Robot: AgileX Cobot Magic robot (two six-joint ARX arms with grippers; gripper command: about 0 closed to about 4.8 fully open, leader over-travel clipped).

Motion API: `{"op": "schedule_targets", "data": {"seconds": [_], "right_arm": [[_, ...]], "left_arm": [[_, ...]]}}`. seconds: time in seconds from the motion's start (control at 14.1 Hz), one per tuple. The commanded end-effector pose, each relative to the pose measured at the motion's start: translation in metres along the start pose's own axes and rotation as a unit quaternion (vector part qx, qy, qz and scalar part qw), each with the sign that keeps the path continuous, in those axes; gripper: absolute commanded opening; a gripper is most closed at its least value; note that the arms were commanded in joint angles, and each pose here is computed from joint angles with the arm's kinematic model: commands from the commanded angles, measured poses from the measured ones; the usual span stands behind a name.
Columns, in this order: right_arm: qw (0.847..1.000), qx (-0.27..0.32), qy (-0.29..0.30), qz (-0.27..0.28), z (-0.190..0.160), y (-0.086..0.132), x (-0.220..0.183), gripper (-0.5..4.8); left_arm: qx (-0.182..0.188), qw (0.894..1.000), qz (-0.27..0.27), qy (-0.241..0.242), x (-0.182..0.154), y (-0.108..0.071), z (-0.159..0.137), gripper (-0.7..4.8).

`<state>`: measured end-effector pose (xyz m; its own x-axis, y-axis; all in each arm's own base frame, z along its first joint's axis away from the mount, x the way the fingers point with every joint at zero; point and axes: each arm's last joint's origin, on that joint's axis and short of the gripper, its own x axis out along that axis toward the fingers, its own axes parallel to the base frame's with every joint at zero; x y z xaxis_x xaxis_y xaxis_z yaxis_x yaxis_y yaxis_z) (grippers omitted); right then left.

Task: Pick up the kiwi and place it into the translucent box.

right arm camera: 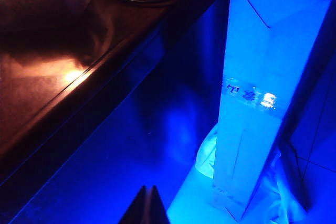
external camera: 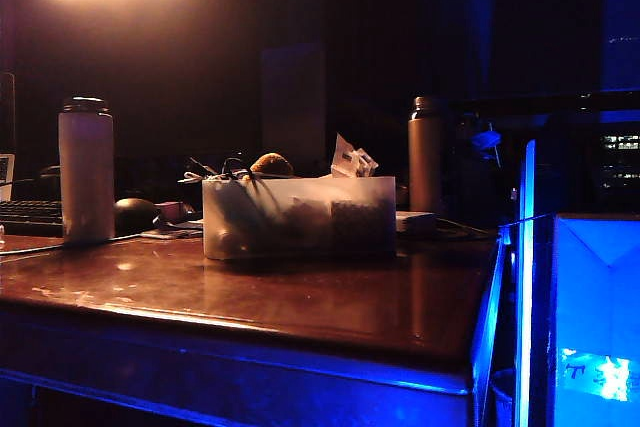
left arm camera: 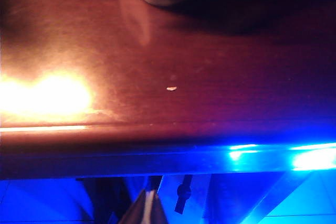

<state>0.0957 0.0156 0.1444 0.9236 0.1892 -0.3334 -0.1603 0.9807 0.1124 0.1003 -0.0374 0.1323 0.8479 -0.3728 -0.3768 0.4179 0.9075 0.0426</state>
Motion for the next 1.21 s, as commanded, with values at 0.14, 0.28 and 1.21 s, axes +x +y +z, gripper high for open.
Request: {"op": "schedule_targets", "data": {"seconds": [0.14,0.28,1.21], "right_arm": [[1.000,0.002,0.001,0.003,0.000,0.000,0.000,-0.01],[1.000,0.002,0.001,0.003,0.000,0.000,0.000,-0.01],[0.996,0.005,-0.087,-0.018,0.006,-0.004,-0.004,-0.01]], "left_arm": [[0.002,1.000,0.003,-0.009,0.000,0.000,0.002,-0.03],[0.002,1.000,0.003,-0.009,0.000,0.000,0.002,-0.03],[-0.021,0.987,0.120,-0.107,-0.019,0.022,0.010,-0.03]]}}
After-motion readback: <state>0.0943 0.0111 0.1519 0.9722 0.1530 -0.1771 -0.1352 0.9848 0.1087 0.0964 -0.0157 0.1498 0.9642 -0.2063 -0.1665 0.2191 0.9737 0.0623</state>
